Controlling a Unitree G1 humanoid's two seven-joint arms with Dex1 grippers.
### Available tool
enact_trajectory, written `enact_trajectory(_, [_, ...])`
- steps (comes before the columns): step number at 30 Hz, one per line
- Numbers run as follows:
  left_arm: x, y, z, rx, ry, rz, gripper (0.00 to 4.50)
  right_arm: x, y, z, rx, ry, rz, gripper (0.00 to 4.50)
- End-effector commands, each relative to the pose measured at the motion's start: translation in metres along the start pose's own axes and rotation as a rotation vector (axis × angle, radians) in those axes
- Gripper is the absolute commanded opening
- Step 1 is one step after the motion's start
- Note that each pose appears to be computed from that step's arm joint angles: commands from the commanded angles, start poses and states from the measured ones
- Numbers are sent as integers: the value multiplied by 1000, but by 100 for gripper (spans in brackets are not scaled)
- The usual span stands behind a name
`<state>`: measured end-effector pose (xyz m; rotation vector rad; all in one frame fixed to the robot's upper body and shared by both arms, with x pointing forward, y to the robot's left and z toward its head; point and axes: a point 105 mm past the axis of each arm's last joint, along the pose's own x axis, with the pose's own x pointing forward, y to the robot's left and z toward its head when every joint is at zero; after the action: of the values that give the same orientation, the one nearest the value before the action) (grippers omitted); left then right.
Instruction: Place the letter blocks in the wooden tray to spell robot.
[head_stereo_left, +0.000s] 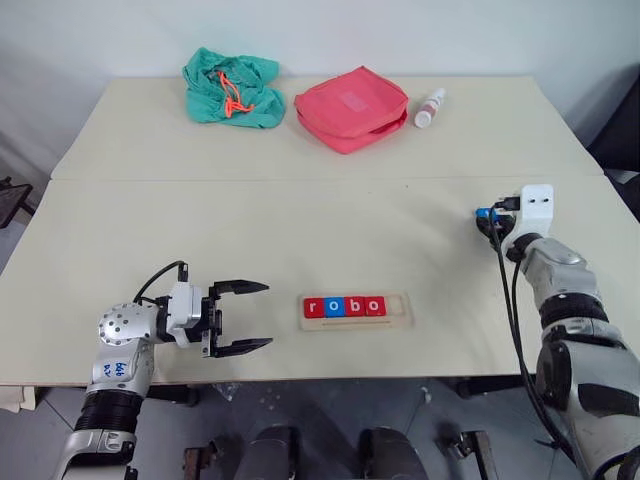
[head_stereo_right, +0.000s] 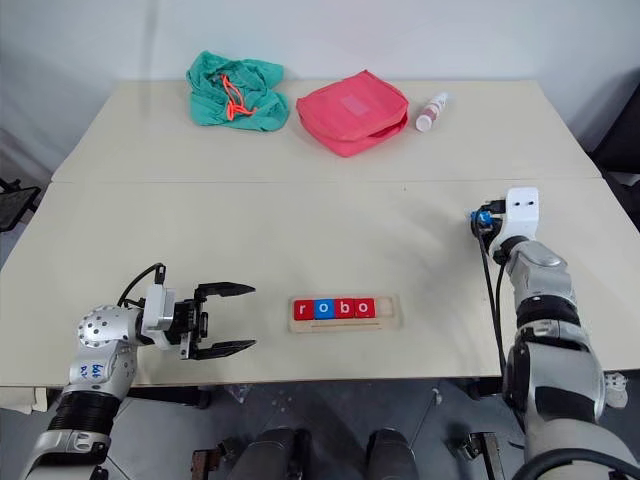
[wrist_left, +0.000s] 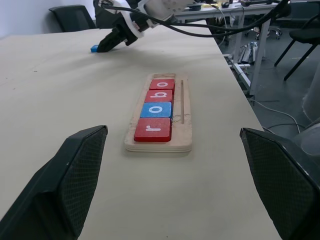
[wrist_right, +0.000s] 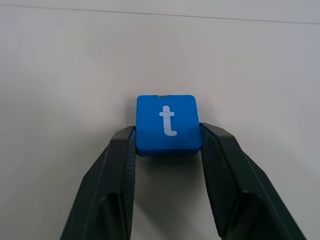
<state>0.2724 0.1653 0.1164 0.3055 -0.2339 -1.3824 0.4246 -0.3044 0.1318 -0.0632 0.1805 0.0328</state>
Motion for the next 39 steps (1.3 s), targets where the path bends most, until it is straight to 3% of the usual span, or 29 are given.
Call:
enact_trajectory(1, [-2,1,4,19,-15,2,450,-20,12,8,11,-48,52,147])
enact_trajectory(10, [-3,4,2,6,-13,-41,450,-103,62,7,39,-34,104,147])
enact_trajectory(18, [2,7,1,5,-25,-72,450,-152,89,-11,71,40,81,147])
enact_trajectory(29, [4,7,1,7,-30,-81,450,-172,96,-37,124,128,51,147])
enact_trajectory(37, [5,8,1,10,-31,-79,450,-174,90,-40,127,128,47,418])
enact_trajectory(38, [5,8,1,10,-31,-78,450,-176,91,-40,115,126,62,446])
enact_trajectory(39, [5,8,1,10,-31,-78,450,-177,91,-40,103,127,79,446])
